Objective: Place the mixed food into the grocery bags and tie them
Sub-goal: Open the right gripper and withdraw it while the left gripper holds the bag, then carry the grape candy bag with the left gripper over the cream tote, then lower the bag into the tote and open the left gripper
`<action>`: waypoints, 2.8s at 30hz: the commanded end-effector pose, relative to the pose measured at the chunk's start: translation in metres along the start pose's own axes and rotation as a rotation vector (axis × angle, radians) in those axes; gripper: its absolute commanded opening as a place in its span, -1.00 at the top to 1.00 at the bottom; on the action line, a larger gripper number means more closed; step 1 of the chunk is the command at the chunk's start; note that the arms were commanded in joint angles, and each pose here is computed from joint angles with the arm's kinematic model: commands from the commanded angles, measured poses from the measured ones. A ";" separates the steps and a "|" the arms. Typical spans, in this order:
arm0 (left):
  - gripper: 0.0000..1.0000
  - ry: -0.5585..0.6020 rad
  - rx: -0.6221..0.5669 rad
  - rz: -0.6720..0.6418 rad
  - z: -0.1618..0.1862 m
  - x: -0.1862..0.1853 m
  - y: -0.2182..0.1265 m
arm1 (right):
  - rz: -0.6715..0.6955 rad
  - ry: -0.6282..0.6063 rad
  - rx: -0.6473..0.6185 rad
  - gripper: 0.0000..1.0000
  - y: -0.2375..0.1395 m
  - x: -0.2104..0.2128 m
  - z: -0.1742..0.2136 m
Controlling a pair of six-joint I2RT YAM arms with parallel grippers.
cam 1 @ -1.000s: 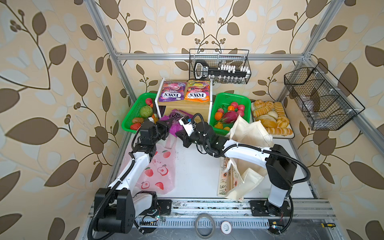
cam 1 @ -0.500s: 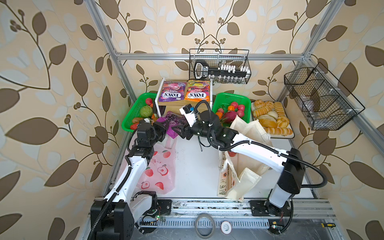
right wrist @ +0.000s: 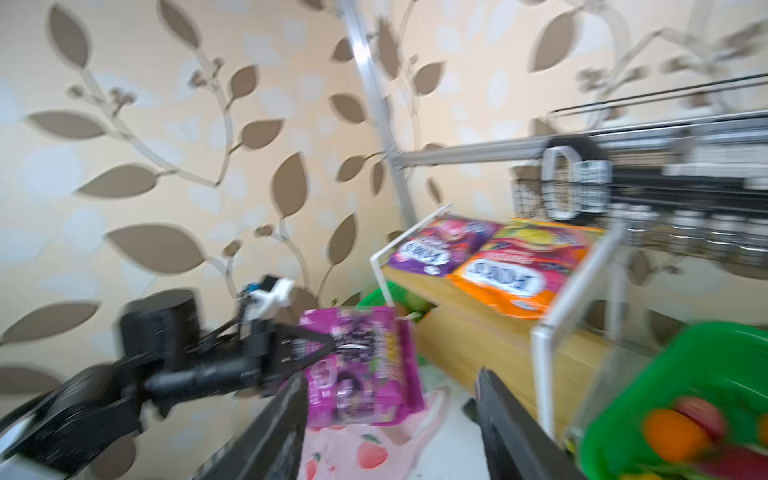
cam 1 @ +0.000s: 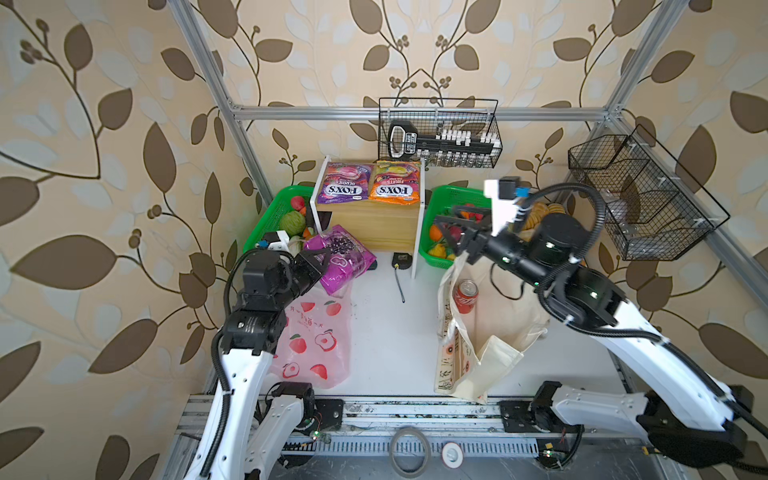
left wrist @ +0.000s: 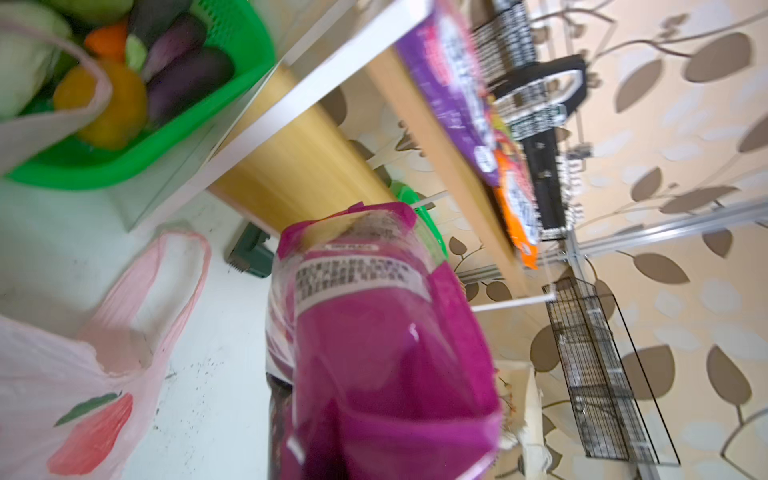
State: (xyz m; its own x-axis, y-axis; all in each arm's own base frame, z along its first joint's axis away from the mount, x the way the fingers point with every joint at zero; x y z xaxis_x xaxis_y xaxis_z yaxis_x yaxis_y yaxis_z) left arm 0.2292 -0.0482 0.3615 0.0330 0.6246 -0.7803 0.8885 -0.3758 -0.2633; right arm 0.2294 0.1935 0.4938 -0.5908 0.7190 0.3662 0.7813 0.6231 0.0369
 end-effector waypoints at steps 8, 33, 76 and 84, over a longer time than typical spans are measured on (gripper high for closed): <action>1.00 0.266 0.194 0.560 0.006 -0.122 -0.034 | 0.610 0.235 0.327 -0.39 -0.085 -0.158 0.066; 1.00 0.581 0.508 0.652 0.116 -0.250 -0.001 | 0.713 0.310 0.565 0.01 -0.115 -0.188 0.153; 0.85 0.581 1.179 0.068 0.283 -0.194 0.088 | 0.523 0.310 0.411 1.00 -0.078 -0.141 0.122; 0.69 0.522 1.293 0.025 0.322 -0.181 0.099 | 0.538 0.313 0.410 1.00 -0.078 -0.142 0.128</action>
State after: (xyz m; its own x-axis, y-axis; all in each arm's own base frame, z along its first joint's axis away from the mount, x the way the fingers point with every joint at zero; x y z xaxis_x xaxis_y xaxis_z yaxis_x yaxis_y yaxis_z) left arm 0.1793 -0.4078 0.2865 0.4813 0.7288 -0.4870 -0.0691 -0.5223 -0.8500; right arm 0.2233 0.0834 0.3077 -0.0117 0.8781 0.4783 0.7316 0.3335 -0.5946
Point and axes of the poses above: each gripper's point midway between its finger pads, its own y axis out along the fingers, its own x axis along the line the jaws close on, z = x × y, the point moved 5 cm from there along -y, back along the fingers, and after that the axes turned 2 degrees about y, right-handed, at the moved point
